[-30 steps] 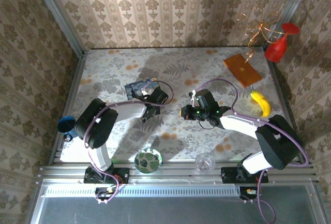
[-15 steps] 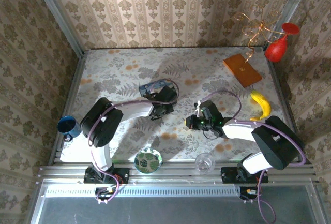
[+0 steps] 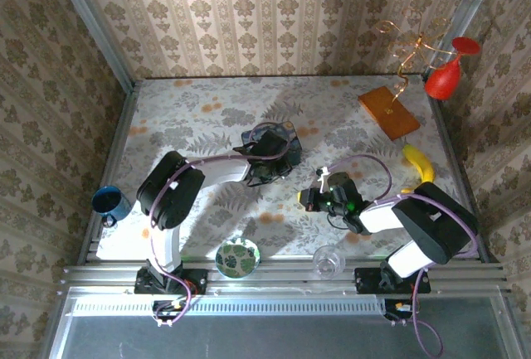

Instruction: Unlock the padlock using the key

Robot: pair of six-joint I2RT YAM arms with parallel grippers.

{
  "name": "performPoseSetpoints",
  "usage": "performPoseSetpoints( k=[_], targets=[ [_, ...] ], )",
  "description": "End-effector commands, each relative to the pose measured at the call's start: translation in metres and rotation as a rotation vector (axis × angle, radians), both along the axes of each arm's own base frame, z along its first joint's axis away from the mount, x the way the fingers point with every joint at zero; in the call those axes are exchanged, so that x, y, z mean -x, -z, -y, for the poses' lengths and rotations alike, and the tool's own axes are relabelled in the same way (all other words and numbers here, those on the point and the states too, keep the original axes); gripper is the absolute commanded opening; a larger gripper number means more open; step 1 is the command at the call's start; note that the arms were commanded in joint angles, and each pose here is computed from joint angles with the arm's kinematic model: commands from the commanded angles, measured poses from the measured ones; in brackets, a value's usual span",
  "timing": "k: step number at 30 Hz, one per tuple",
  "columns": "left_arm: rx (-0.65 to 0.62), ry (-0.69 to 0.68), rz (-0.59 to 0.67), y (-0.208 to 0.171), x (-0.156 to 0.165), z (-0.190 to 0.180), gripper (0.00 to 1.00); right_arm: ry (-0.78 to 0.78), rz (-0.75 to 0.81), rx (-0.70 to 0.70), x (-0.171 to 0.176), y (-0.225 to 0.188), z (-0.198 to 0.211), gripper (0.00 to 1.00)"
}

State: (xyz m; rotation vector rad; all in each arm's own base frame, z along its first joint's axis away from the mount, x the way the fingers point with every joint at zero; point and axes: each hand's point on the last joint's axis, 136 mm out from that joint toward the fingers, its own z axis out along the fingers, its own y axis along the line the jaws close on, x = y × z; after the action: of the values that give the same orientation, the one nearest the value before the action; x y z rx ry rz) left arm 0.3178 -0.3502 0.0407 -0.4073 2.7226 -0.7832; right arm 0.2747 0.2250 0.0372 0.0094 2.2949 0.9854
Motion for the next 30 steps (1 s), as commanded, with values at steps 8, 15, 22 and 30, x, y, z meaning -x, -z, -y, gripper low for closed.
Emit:
performPoseSetpoints(
  k=[8, 15, 22, 30],
  targets=[
    [0.06, -0.003, -0.034, -0.004, -0.001, 0.009, 0.0, 0.045, 0.097, -0.159, -0.03, -0.013, -0.006, 0.0],
    [0.066, -0.002, -0.04, -0.001, 0.001, 0.009, 0.0, 0.045, 0.086, -0.205, -0.034, 0.001, -0.013, 0.0],
    [0.079, -0.003, -0.046, 0.001, 0.001, 0.012, 0.0, 0.035, 0.104, -0.193, -0.035, -0.001, -0.015, 0.0],
    [0.085, 0.006, -0.048, 0.0, 0.001, 0.013, 0.0, 0.058, 0.076, -0.182, -0.037, 0.011, -0.013, 0.0]
  ],
)
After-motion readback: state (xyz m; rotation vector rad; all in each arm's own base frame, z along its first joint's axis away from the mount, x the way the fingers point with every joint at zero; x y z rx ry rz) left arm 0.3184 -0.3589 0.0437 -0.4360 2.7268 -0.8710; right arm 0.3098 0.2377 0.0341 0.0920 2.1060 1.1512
